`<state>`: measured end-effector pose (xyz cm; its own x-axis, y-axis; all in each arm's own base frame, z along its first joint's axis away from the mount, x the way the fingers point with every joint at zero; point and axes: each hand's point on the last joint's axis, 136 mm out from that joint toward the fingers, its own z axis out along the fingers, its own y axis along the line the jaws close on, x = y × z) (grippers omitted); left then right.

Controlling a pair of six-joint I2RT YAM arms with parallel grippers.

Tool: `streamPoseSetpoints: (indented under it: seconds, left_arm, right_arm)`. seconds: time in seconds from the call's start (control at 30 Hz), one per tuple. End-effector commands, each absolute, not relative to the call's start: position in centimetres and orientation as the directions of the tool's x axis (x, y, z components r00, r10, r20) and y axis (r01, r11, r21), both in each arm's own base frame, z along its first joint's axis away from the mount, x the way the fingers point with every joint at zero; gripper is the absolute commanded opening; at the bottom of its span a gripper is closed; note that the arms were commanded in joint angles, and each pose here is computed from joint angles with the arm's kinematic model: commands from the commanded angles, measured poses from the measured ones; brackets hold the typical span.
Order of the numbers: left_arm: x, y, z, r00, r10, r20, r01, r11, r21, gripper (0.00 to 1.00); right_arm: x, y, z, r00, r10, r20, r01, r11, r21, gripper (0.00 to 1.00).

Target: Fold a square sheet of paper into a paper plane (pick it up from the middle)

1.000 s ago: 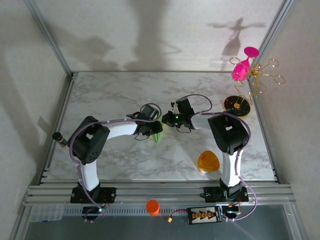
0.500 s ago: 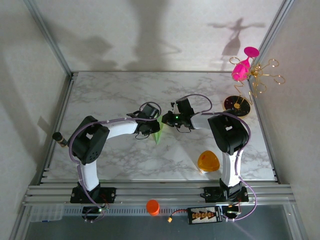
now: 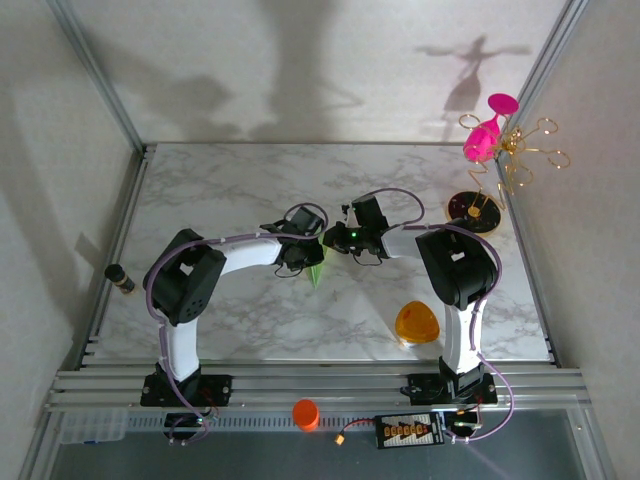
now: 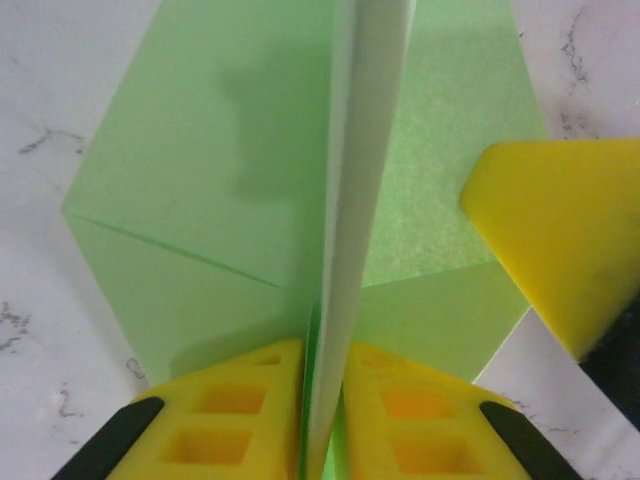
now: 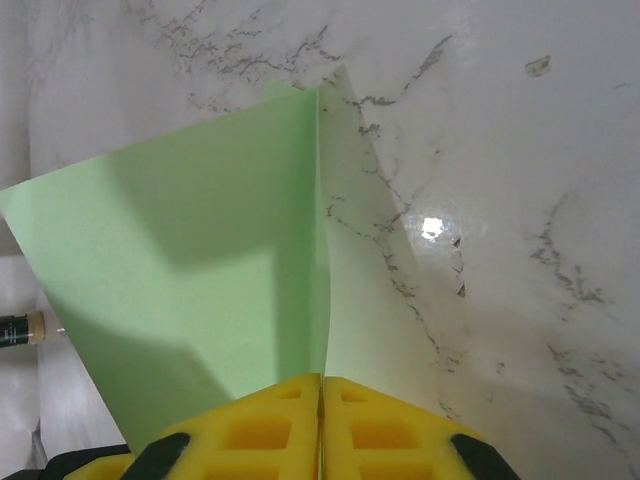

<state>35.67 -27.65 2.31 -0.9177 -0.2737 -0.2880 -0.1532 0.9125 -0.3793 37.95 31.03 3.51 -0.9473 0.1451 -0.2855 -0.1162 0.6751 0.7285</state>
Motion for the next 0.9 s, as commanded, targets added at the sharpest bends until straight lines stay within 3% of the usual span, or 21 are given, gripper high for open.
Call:
streamPoseSetpoints:
  seconds: [0.0, 0.1, 0.23, 0.5, 0.87]
  left_arm:
    - [35.7, -27.1, 2.1, -0.919, -0.255, -0.302, -0.152, 0.934, -0.324, 0.14]
    - [35.7, -27.0, 1.9, -0.92, -0.251, -0.302, -0.153, 0.937, -0.315, 0.09]
    - [36.4, -26.5, 2.7, -0.912, -0.239, -0.333, -0.146, 0.949, -0.281, 0.02]
    - [40.8, -25.0, 5.8, -0.889, -0.148, -0.433, -0.076, 0.981, -0.178, 0.03]
    - [48.7, -23.6, 5.2, -0.891, -0.018, -0.454, -0.029, 0.999, 0.018, 0.04]
  right_arm:
    - [38.0, 31.5, 3.9, -0.948, 0.128, -0.291, -0.134, 0.668, 0.732, 0.13]
    - [38.3, 31.4, 4.6, -0.941, 0.132, -0.31, -0.145, 0.672, 0.726, 0.2]
    - [39.6, 30.2, 6.8, -0.907, 0.157, -0.391, -0.17, 0.713, 0.68, 0.39]
    - [41.8, 22.7, 10.7, -0.753, 0.258, -0.606, -0.09, 0.871, 0.483, 0.7]
    - [40.9, 18.9, 11.1, -0.695, 0.306, -0.651, -0.001, 0.905, 0.426, 0.75]
